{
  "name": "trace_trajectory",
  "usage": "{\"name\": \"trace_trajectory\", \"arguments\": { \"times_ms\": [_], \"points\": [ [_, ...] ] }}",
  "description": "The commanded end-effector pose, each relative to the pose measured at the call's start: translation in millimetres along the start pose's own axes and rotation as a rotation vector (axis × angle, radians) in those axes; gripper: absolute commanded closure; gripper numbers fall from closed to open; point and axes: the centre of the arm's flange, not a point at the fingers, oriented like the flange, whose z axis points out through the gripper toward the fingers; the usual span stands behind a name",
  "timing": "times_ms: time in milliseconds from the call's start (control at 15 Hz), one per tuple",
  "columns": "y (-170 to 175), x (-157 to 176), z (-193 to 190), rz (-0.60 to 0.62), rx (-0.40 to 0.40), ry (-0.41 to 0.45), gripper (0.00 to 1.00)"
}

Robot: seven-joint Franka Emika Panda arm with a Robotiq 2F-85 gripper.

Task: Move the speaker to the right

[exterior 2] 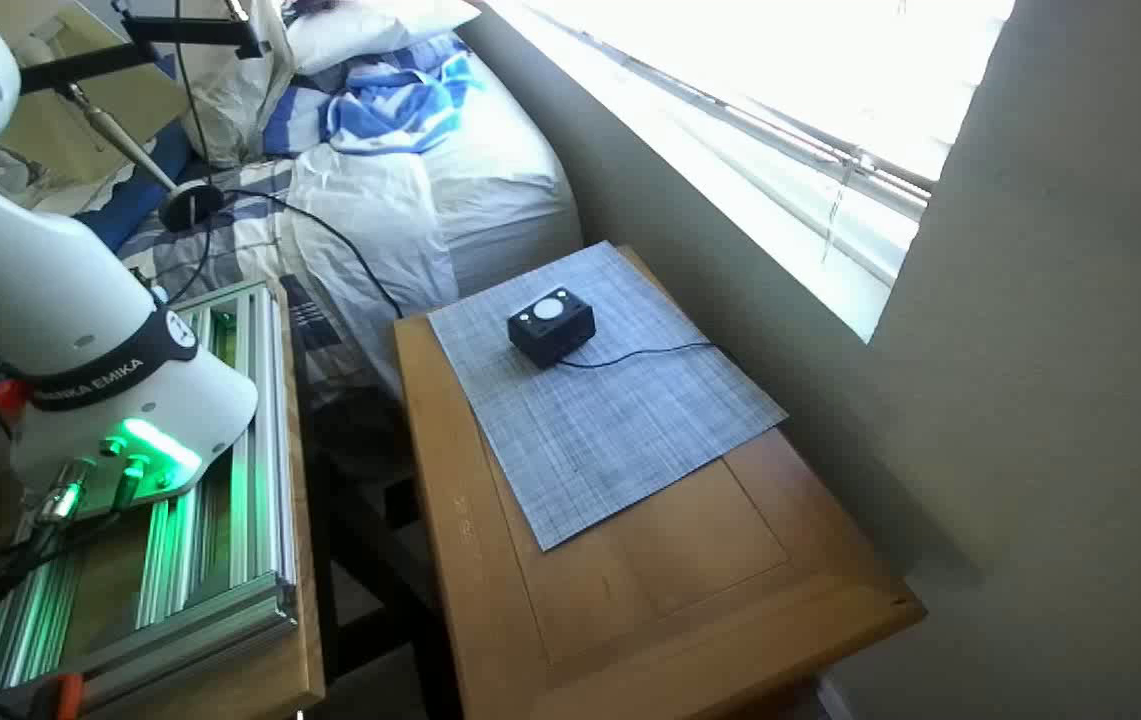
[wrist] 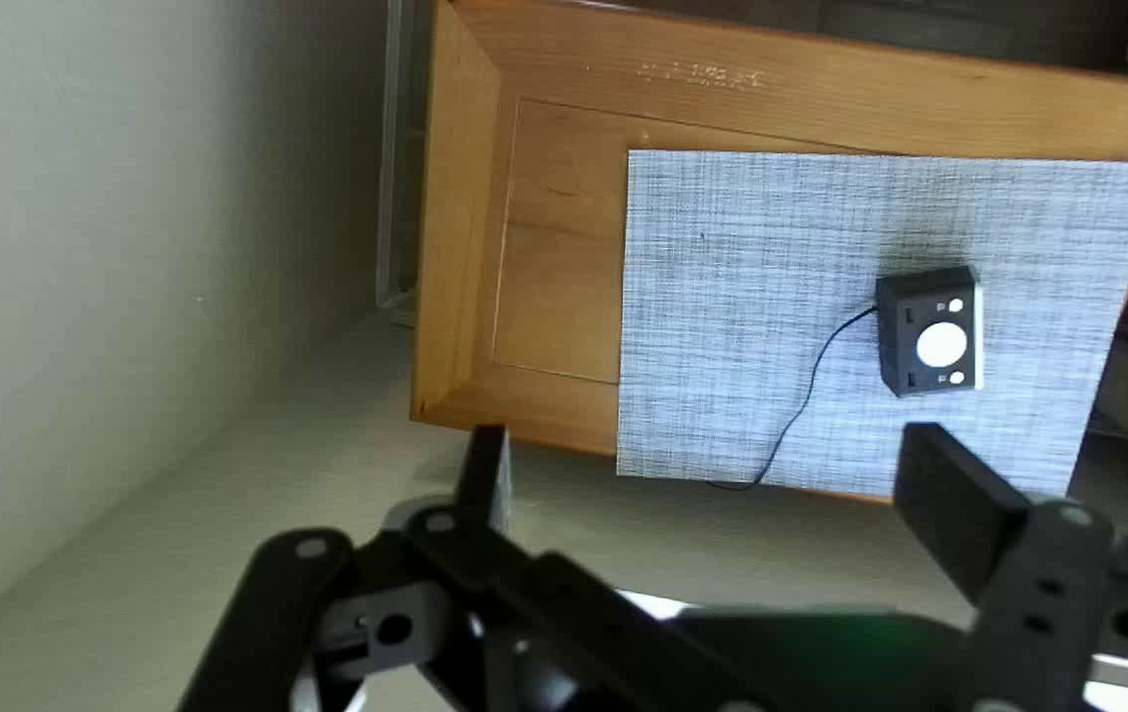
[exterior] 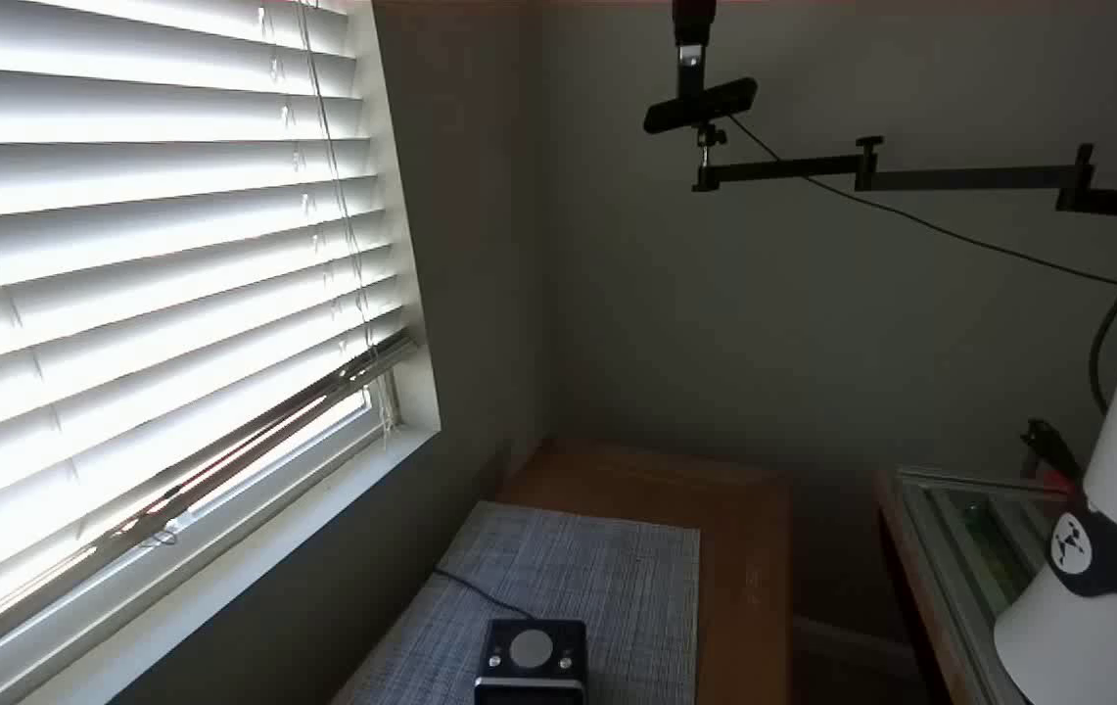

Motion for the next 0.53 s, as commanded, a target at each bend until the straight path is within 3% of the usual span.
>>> {"name": "trace_trajectory", "arguments": {
  "times_ms": [0,267,467],
  "points": [
    [0,0,0,0.0,0.0,0.0,0.0],
    [0,0,0,0.0,0.0,0.0,0.0],
    [-45,25,12,-0.116,0.047,0.016,0.0]
  ]
}}
